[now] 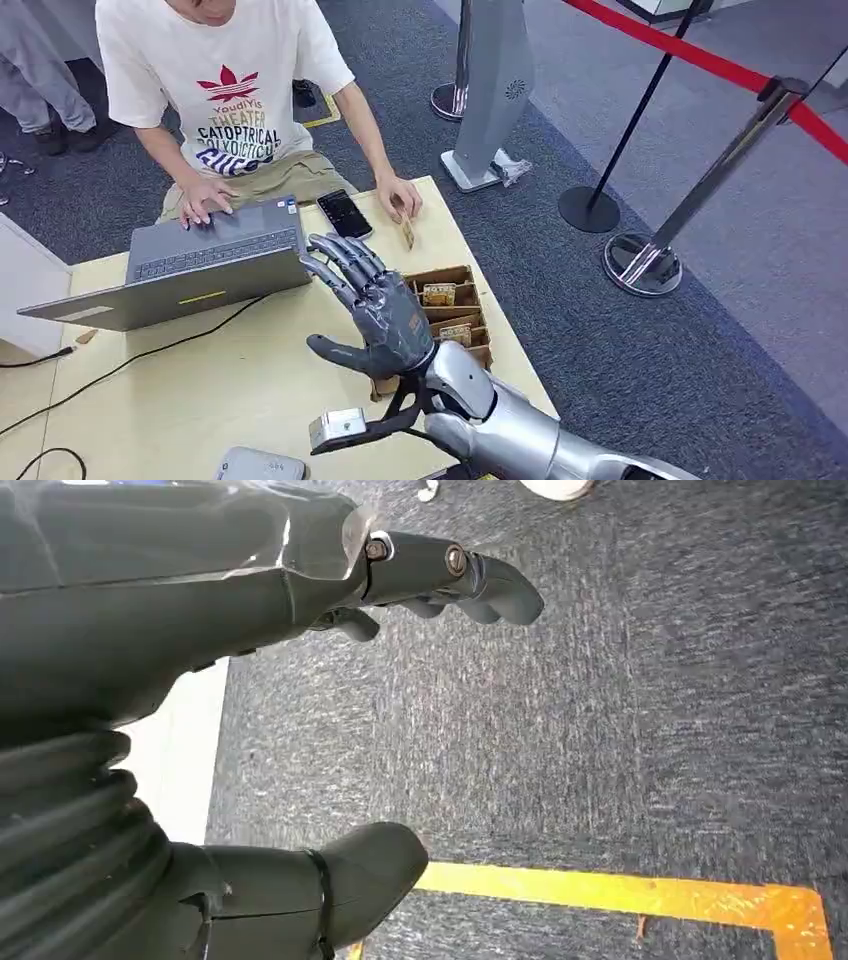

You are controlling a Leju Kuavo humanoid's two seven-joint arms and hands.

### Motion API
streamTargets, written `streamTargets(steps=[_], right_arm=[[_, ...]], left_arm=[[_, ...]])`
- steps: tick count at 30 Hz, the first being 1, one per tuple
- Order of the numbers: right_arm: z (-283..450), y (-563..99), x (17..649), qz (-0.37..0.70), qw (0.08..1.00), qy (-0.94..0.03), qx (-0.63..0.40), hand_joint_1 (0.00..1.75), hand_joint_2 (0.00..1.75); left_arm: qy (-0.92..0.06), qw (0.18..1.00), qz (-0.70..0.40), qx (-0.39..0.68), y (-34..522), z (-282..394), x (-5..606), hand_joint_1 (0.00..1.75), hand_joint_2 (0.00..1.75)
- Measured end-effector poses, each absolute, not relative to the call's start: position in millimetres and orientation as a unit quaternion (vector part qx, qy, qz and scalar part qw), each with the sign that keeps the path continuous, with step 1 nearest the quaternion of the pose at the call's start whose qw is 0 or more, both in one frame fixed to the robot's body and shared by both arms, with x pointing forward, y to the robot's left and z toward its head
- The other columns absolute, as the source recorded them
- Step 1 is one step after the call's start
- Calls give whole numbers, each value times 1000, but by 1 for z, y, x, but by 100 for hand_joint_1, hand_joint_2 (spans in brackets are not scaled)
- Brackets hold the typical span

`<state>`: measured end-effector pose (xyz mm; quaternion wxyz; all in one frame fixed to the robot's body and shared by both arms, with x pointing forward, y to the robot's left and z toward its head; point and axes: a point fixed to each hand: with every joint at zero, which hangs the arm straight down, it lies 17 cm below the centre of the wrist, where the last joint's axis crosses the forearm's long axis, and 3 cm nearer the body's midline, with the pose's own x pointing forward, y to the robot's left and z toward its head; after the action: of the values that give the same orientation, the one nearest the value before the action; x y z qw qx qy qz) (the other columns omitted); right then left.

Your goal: Pass the card to the sensor for recognition and then transmit it.

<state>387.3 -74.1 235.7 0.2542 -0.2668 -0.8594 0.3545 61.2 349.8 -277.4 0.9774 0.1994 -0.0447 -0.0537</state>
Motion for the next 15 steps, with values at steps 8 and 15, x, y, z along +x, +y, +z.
streamTargets(steps=[8,15], right_arm=[[223,-77,385,386,236,-839,-301,52,175],[211,-76,385,413,220,-819,-330,68,175]], left_arm=[[-40,979,-44,197,347,-278,55,0,175],[-37,979,-37,196,346,-278,53,0,175]])
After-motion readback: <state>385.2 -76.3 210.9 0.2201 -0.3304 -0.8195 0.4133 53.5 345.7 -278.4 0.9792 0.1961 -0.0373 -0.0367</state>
